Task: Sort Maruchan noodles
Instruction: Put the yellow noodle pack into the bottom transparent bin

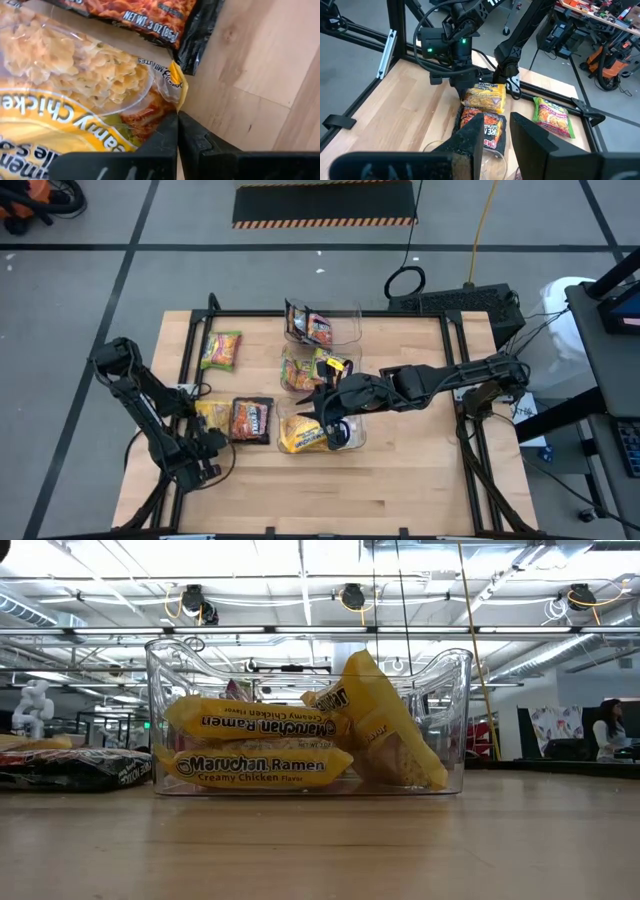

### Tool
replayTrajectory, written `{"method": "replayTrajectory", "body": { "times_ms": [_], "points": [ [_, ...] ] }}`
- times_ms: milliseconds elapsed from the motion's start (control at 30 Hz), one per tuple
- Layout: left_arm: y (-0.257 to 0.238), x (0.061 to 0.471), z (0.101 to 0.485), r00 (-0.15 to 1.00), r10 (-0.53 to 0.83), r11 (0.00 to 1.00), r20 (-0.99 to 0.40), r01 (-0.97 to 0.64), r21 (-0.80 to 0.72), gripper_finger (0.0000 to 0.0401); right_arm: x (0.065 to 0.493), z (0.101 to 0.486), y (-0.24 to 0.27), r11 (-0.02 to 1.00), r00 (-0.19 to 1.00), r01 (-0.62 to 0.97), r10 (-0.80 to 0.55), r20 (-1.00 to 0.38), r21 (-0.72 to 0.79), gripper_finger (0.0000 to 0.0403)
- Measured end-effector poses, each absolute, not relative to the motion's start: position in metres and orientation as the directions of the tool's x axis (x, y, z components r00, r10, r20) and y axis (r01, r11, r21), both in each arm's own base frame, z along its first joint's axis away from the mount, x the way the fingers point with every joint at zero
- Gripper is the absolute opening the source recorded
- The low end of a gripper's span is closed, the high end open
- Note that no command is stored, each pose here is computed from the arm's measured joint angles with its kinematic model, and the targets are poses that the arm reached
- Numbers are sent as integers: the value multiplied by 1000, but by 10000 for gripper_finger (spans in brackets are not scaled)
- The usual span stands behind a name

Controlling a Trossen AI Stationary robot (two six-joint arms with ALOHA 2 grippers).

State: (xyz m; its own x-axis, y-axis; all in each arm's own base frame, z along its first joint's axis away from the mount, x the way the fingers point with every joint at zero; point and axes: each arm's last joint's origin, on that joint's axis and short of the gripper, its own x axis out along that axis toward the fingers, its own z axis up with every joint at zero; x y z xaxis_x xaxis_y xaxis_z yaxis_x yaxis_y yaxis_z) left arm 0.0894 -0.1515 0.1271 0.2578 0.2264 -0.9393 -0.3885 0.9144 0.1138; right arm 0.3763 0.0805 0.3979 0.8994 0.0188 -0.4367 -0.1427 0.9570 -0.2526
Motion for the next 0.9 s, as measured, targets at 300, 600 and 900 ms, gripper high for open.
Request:
{"method": "replayTrajectory", "body": {
  "times_ms": [300,600,900],
  "points": [
    [-157,92,151,216,294,890,-931,-417,184,1,376,398,81,955,899,-146,19,-437,-260,91],
    [-164,96,172,220,312,870,-924,-458,184,1,366,411,79,951,914,-144,22,-404,-272,91],
    [-164,97,206,192,405,821,-894,-506,263,0,339,439,73,953,941,-127,28,-338,-275,91]
  ]
}}
